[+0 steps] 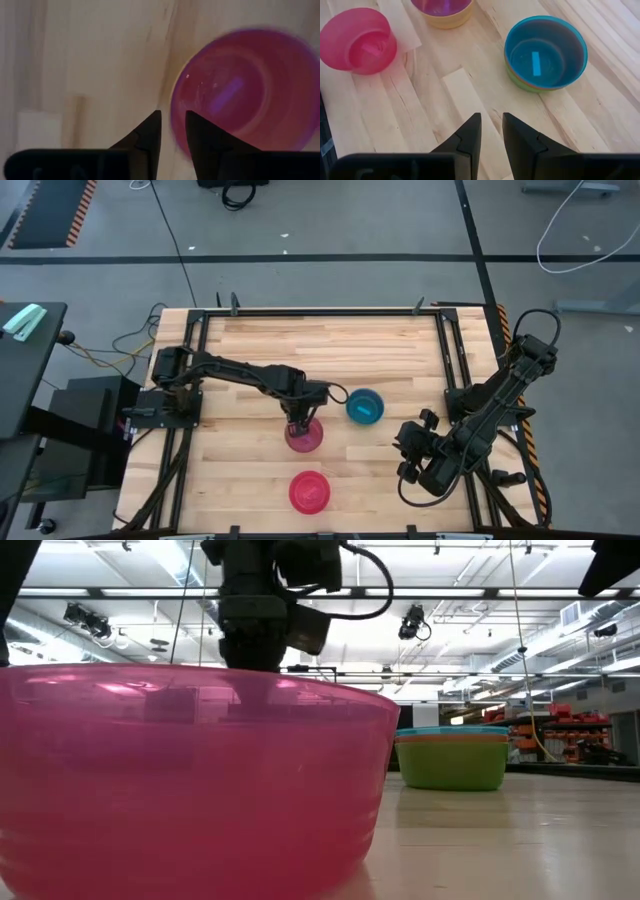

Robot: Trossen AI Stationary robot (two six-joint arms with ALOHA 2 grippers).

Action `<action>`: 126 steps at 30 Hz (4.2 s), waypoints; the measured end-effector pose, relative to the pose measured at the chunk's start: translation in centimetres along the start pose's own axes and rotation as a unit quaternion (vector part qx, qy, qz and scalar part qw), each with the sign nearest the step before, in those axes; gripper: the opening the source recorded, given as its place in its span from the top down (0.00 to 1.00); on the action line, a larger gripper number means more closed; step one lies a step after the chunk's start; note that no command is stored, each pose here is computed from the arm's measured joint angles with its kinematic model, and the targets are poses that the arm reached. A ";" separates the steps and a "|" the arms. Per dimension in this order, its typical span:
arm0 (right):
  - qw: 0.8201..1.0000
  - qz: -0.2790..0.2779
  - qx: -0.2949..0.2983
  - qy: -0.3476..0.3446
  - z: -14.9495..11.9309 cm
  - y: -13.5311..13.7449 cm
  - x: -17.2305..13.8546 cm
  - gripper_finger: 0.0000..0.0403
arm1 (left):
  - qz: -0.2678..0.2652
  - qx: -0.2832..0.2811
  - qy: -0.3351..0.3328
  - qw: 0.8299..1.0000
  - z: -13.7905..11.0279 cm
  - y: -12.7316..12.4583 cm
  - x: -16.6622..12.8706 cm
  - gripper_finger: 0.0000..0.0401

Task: Nest bowls inside each other
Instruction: Stack the stacked bowls on top of the blue bowl

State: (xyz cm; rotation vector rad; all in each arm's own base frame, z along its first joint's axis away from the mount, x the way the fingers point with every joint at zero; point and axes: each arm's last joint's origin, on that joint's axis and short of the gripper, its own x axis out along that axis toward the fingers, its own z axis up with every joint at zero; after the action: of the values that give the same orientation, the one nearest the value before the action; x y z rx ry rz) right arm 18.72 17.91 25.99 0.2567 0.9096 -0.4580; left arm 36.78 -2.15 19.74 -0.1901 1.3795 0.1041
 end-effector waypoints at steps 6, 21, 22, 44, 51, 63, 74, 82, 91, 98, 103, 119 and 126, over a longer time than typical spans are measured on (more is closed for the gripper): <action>1.000 -0.002 0.000 -0.006 0.0 0.0 0.0 0.78 | -0.004 0.007 0.015 1.000 0.0 0.1 1.1 0.75; 1.000 -0.004 -0.004 -0.013 0.1 0.0 0.0 0.78 | -0.009 -0.006 0.015 1.000 -2.1 1.3 4.6 0.78; 1.000 -0.005 -0.007 -0.015 0.1 -0.1 0.0 0.78 | -0.009 -0.006 0.015 1.000 -2.1 1.3 4.6 0.79; 0.999 -0.014 -0.018 -0.045 0.3 -0.1 0.0 0.78 | -0.012 0.019 -0.006 1.000 -1.4 1.2 4.0 0.97; 0.998 -0.017 -0.025 -0.047 0.2 -0.1 0.1 0.78 | -0.009 0.012 -0.028 0.999 -1.3 1.7 2.5 0.97; 0.998 -0.046 -0.029 -0.039 -0.9 -1.0 1.6 0.78 | -0.024 -0.024 -0.103 0.994 -0.6 3.0 -2.4 0.97; 0.997 -0.079 0.013 -0.020 -0.9 -2.3 3.5 0.79 | -0.043 -0.027 -0.241 0.969 4.1 3.3 -10.6 0.97; 0.992 -0.116 0.037 -0.013 -4.0 -4.7 7.2 0.95 | -0.055 -0.032 -0.265 0.962 4.9 4.5 -13.1 0.97; 0.992 -0.091 0.074 -0.054 -5.9 -5.9 10.2 0.98 | -0.052 -0.042 -0.242 0.968 5.2 5.5 -11.8 0.97; 0.991 -0.082 0.087 -0.067 -5.3 -7.2 12.6 0.99 | -0.052 -0.045 -0.199 0.978 5.5 5.8 -9.7 0.97; 0.990 -0.075 0.087 -0.077 -3.5 -7.5 13.8 0.99 | -0.050 -0.053 -0.162 0.984 5.5 6.2 -8.3 0.97; 0.989 -0.004 0.068 -0.128 2.1 -8.7 16.0 1.00 | -0.053 -0.059 -0.138 0.987 5.5 6.4 -7.4 0.97; 0.986 0.035 0.042 -0.155 3.1 -8.3 15.9 1.00 | -0.048 -0.069 -0.121 0.989 5.9 7.2 -6.0 0.97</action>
State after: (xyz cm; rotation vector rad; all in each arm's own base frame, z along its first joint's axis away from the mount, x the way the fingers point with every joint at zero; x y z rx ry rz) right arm 25.26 5.10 14.88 0.2839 0.5758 -0.4575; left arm 39.95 6.32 26.18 -0.3478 1.1201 0.1382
